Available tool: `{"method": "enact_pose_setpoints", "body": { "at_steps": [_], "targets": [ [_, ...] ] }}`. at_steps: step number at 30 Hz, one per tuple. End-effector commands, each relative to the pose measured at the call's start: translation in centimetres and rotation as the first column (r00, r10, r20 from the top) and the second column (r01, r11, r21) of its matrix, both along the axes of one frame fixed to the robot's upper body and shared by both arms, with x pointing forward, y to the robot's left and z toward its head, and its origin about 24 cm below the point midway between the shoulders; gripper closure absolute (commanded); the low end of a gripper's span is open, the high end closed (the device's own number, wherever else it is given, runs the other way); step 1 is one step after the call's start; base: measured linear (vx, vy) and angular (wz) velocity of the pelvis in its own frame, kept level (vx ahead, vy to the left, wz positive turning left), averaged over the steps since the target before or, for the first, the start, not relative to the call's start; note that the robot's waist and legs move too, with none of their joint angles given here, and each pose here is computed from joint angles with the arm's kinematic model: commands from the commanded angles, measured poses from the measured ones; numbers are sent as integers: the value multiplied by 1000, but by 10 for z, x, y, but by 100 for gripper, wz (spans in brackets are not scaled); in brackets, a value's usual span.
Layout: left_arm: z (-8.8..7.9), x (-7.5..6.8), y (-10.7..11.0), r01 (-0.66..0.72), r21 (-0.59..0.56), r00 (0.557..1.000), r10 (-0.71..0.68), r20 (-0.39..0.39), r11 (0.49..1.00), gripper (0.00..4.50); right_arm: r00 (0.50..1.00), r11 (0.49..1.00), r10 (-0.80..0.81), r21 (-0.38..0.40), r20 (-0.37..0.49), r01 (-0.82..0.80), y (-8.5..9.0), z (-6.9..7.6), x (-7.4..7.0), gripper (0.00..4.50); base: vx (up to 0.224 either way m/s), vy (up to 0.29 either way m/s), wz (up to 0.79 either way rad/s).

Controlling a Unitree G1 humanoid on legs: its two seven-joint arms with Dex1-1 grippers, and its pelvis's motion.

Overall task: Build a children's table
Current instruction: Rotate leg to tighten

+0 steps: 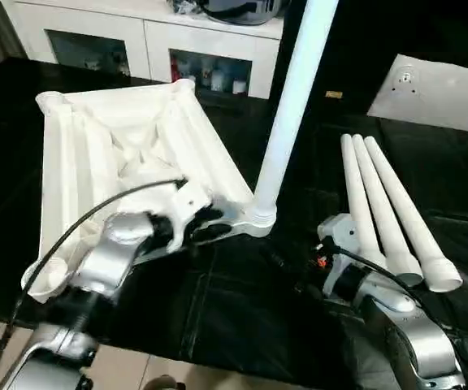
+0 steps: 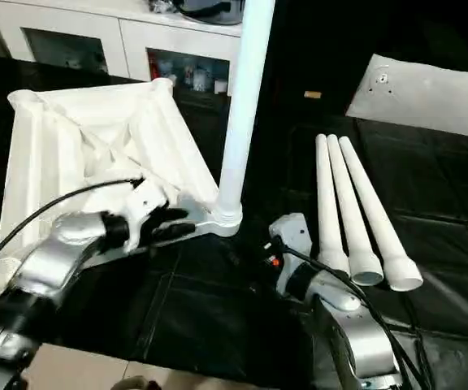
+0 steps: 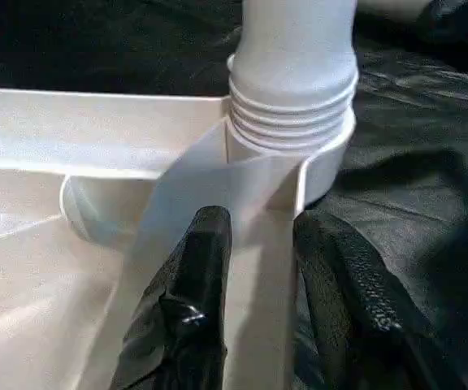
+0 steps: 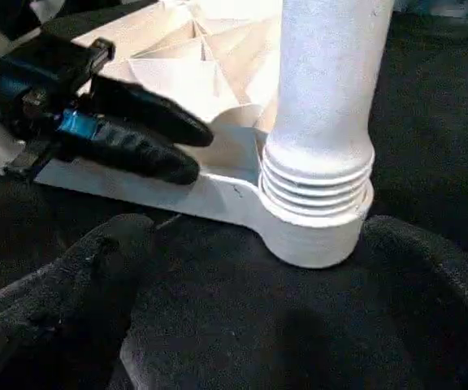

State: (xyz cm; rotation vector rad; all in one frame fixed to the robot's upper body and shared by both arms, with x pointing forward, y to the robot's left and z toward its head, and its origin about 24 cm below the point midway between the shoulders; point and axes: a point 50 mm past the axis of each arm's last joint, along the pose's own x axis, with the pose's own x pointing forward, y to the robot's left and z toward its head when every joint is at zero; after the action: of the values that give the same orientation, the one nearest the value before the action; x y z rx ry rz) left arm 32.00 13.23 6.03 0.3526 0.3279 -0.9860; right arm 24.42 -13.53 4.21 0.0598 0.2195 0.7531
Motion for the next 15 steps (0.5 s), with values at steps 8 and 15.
{"method": "enact_pose_setpoints", "body": {
  "at_steps": [8,15],
  "targets": [
    [-10,6,-2,30,120,997,-21,-77,992,299,1000,999,-1,-33,3,1,-1,0,-6,0,0,0,0],
    [-8,4,-5,102,93,988,-90,-124,990,375,1000,999,-22,-50,2,22,-6,-2,-7,0,0,0,0]
  ]
}}
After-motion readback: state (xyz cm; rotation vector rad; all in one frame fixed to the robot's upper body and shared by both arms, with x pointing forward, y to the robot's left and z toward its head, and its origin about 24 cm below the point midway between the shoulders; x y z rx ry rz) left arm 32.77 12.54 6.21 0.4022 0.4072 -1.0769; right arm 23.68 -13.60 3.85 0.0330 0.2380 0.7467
